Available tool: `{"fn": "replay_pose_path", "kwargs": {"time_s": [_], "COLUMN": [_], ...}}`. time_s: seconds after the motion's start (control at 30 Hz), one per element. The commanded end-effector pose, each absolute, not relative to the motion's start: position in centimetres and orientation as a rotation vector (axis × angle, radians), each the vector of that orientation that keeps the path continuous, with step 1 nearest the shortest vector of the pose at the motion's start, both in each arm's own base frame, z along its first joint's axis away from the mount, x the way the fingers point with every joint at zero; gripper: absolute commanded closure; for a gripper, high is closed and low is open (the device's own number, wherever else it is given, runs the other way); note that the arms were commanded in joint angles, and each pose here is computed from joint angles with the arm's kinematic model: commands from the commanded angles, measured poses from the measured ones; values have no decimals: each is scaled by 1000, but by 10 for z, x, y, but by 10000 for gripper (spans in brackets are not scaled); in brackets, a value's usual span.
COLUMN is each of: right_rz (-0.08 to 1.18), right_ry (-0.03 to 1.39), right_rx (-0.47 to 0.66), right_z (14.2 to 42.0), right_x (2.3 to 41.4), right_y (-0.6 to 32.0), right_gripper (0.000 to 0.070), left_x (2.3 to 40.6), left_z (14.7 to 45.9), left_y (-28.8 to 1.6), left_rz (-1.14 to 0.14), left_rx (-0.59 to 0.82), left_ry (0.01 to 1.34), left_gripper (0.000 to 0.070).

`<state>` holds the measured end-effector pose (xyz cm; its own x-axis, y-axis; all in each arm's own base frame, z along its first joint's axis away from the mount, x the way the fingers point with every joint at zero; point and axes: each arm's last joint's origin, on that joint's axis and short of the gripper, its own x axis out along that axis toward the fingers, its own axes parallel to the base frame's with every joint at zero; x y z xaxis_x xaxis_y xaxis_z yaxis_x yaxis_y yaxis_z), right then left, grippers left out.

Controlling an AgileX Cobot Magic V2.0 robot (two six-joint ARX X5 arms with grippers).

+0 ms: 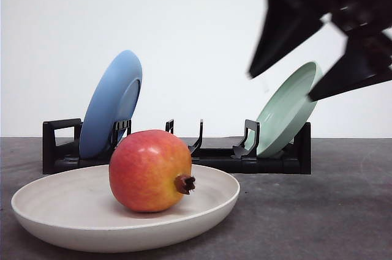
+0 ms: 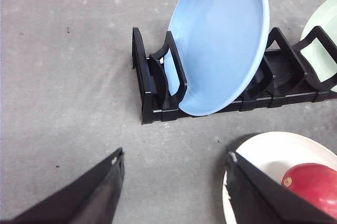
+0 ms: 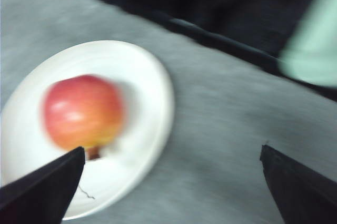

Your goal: Place pomegranate in white plate

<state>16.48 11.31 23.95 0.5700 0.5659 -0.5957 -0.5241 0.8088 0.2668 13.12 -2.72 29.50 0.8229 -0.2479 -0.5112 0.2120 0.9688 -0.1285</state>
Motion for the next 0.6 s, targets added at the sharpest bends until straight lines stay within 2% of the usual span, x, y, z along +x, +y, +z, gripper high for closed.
{"fn": "replay_pose_path", "kwargs": {"time_s": [0.0, 0.2, 0.5, 0.53, 0.57], "right_rz": [615, 482, 451, 449, 446], "right_ry": [724, 717, 667, 666, 665], "right_rx": [67, 77, 116, 115, 114], "right_z": [240, 247, 255, 255, 255], "right_x": [164, 161, 157, 157, 157], "right_y": [105, 70, 57, 56, 56], "right_gripper": [4, 4, 4, 43, 118], "left_x": [132, 132, 131, 130, 130], "left_z": [296, 296, 295, 295, 295], "left_y": [-27, -27, -27, -27, -27], "left_rz": [-246, -246, -248, -248, -248], "left_rx": [-64, -65, -73, -73, -72], "left_ry": [548, 551, 559, 564, 568], "left_gripper": [346, 346, 345, 355, 391]}}
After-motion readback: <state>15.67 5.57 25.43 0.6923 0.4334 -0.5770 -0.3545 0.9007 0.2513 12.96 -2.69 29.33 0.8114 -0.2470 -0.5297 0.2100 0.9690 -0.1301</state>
